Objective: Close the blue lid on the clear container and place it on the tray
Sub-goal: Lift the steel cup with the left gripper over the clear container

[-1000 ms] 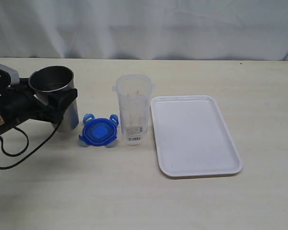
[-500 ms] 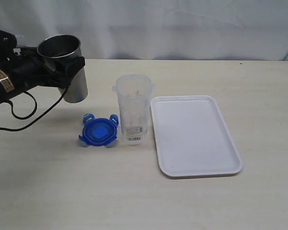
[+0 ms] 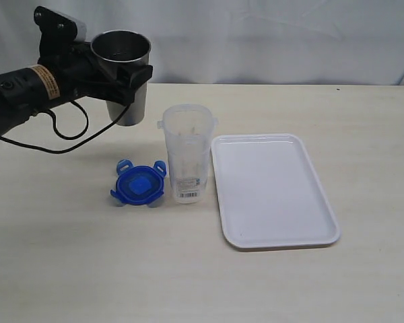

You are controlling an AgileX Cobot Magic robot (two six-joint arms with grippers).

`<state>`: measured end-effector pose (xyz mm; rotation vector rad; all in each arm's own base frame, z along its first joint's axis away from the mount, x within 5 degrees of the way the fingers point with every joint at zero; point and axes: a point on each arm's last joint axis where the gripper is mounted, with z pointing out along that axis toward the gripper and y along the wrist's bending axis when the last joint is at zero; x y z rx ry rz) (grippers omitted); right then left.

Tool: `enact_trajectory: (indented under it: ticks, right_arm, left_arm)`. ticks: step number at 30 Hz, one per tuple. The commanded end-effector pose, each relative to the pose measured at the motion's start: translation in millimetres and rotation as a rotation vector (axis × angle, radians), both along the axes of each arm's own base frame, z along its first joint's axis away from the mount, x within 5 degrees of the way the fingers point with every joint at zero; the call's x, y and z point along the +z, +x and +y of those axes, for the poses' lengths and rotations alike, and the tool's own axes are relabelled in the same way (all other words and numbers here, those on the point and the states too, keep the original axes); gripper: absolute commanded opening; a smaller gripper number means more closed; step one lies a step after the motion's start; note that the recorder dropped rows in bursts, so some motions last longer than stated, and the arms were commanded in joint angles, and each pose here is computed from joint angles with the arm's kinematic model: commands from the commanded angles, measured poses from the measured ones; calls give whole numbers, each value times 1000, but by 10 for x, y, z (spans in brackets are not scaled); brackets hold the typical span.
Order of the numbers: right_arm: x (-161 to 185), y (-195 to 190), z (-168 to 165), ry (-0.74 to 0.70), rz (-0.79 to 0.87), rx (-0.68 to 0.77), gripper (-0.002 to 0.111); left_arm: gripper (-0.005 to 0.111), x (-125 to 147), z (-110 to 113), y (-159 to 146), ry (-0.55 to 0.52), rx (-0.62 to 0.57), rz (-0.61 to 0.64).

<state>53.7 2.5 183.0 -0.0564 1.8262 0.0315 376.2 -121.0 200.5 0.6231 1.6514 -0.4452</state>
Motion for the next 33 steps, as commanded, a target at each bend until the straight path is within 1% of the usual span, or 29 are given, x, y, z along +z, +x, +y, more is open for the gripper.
enact_trajectory:
  ticks: [1,5,13,18,24,29,33]
  right_arm:
    - [-7,-3,-4,-5,-1,-5,5]
    - [-7,-3,-4,-5,-1,-5,5]
    - [-7,-3,-4,-5,-1,-5,5]
    - [-7,-3,-4,-5,-1,-5,5]
    - [-7,-3,-4,-5,-1,-5,5]
    - [-7,-3,-4,-5,-1,-5,5]
    - [-7,-3,-4,-5,-1,-5,5]
  left_arm:
    - [0,252,-115,16,-66,-32,-96]
    - [0,260,-196,-6,-64,-54,-96]
    - [0,272,-242,-24,-69,-73,-106]
    - [0,279,-245,-26,-20,-85,-158]
    - [0,297,-261,-35,-33,-96,-172]
    - [0,311,-354,-75,-60,-123,-172]
    - [0,311,-406,-97,-61,-137,-172]
